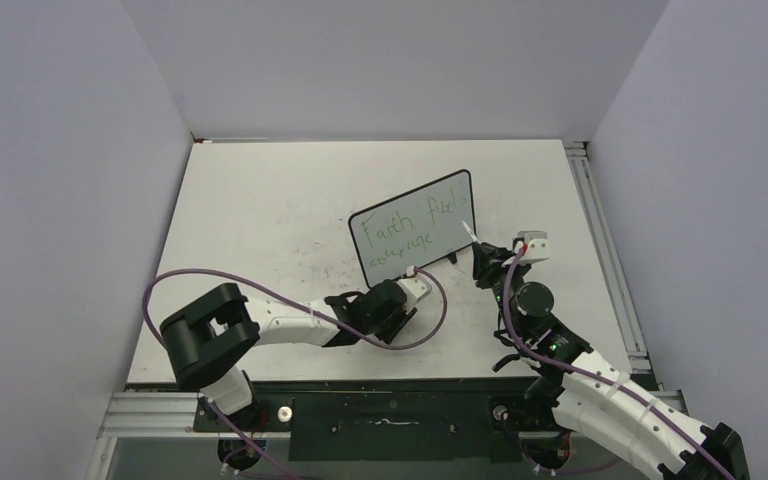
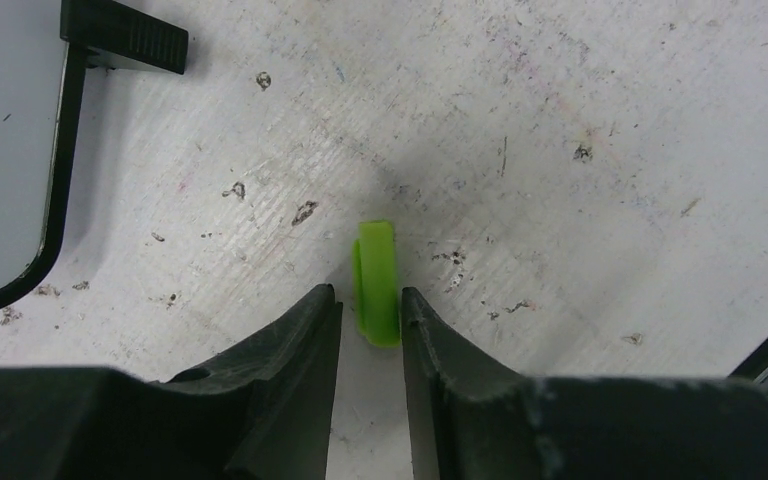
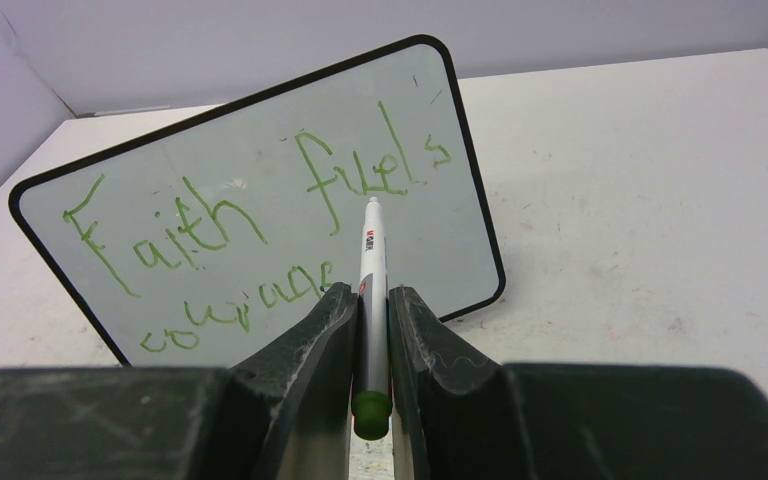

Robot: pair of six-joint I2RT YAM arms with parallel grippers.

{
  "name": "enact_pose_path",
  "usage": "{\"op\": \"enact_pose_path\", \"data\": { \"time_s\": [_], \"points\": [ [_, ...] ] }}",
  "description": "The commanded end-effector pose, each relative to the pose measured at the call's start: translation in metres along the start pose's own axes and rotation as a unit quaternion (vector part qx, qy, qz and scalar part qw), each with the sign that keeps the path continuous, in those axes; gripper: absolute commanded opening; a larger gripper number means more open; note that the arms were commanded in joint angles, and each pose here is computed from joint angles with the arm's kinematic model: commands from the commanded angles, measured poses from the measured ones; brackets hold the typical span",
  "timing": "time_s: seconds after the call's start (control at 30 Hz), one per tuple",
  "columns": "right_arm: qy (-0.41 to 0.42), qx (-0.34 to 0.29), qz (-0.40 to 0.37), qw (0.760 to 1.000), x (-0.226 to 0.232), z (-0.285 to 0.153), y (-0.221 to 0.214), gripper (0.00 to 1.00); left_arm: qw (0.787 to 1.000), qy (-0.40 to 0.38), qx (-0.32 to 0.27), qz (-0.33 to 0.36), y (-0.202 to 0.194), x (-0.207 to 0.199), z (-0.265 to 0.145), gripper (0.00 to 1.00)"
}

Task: Write a sentence on the whiteboard
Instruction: Close the whiteboard marker at the center of the board.

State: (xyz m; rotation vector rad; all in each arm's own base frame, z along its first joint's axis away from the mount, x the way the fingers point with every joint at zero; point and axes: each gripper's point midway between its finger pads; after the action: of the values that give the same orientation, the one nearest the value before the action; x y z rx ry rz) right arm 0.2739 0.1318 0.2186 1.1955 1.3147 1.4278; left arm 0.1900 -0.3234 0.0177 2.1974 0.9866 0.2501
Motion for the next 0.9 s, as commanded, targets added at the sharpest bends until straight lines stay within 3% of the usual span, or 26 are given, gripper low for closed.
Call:
{"op": "enact_pose_path", "data": {
  "time_s": [0.0, 0.27, 0.47, 0.63, 0.87],
  "points": [
    [-0.002, -0.022, 0.011, 1.000, 0.000, -0.001, 0.013, 0.07, 0.999, 0.035, 0.022, -0.002, -0.010, 0.006, -0.001, 0.25],
    [0.000, -0.021, 0.011, 1.000, 0.001, -0.001, 0.014, 0.07, 0.998, 0.059, 0.005, 0.010, -0.007, 0.005, -0.008, 0.00],
    [-0.004, -0.007, 0.016, 1.000, 0.001, 0.000, 0.015, 0.06, 0.998, 0.041, -0.032, 0.027, 0.047, -0.001, -0.057, 0.00],
    [0.039, 0.001, 0.028, 0.999, 0.014, 0.001, 0.025, 0.05, 0.997, 0.020, -0.045, 0.054, 0.079, -0.001, -0.111, 0.00],
    [0.135, 0.013, 0.046, 0.990, 0.036, 0.004, 0.043, 0.05, 0.993, 0.029, -0.062, 0.095, 0.100, 0.038, -0.161, 0.00]
  ]
}}
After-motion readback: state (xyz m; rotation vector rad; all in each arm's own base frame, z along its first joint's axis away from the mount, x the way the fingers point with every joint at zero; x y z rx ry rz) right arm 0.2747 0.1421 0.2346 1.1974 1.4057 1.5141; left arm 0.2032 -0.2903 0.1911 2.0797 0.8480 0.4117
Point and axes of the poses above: each gripper's point midway between its finger pads, its own z axis out along the fingers, its own x axis along the line the jaws close on, y = z × x, and after that the axes turned 7 degrees about -z, right-handed
